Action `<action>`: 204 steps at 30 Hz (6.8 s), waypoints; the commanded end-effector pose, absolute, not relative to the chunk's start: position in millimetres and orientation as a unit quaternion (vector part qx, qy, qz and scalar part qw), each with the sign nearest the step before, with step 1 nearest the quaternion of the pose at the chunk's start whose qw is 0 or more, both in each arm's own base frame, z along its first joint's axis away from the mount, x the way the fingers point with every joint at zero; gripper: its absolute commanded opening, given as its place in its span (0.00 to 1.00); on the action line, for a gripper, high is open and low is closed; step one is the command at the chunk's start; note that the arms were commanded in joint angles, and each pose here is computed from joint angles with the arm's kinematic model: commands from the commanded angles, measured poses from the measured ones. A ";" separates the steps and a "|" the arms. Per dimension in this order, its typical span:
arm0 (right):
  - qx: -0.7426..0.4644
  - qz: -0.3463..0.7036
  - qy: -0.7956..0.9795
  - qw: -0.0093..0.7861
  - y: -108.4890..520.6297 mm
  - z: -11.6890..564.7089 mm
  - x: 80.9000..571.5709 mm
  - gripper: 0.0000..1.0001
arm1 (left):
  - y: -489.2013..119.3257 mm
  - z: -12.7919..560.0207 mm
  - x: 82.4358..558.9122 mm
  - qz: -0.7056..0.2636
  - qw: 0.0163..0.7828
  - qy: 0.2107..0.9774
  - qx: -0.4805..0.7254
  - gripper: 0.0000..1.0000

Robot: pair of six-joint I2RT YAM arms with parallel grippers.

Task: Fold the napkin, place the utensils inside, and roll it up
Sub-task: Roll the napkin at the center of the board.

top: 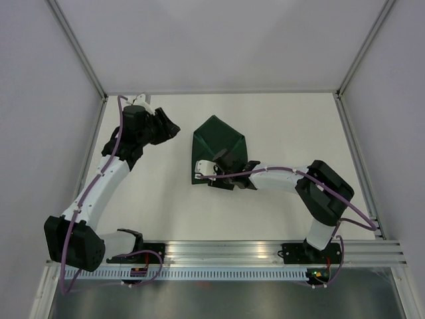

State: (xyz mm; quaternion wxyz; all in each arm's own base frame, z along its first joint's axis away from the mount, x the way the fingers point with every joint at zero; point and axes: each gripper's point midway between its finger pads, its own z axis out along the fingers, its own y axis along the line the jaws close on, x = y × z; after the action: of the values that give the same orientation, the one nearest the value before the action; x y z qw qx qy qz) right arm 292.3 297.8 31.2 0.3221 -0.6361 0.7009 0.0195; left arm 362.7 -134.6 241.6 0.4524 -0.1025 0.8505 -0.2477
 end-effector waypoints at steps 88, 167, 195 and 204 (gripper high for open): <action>-0.666 0.108 0.695 0.250 294.4 -0.5 292.1 0.54 | -192.8 239.6 356.0 -0.325 0.544 0.768 0.091 0.60; -0.521 0.307 0.796 -0.032 210.3 -35.7 293.2 0.11 | -344.4 134.7 274.8 -0.159 0.564 0.556 0.590 0.59; -0.508 0.311 0.802 -0.043 198.2 -43.6 297.4 0.08 | -367.8 56.7 267.1 -0.095 0.468 0.509 0.716 0.65; -0.507 0.315 0.801 -0.046 197.5 -46.0 296.3 0.09 | -370.5 41.7 266.2 -0.094 0.449 0.510 0.728 0.65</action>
State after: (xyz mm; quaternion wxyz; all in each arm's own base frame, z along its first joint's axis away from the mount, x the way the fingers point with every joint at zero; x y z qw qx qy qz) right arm 275.1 228.2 12.5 -0.0517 -0.4421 0.7996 0.4032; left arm 264.9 -355.9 33.9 0.4393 0.7114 0.5412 -0.0892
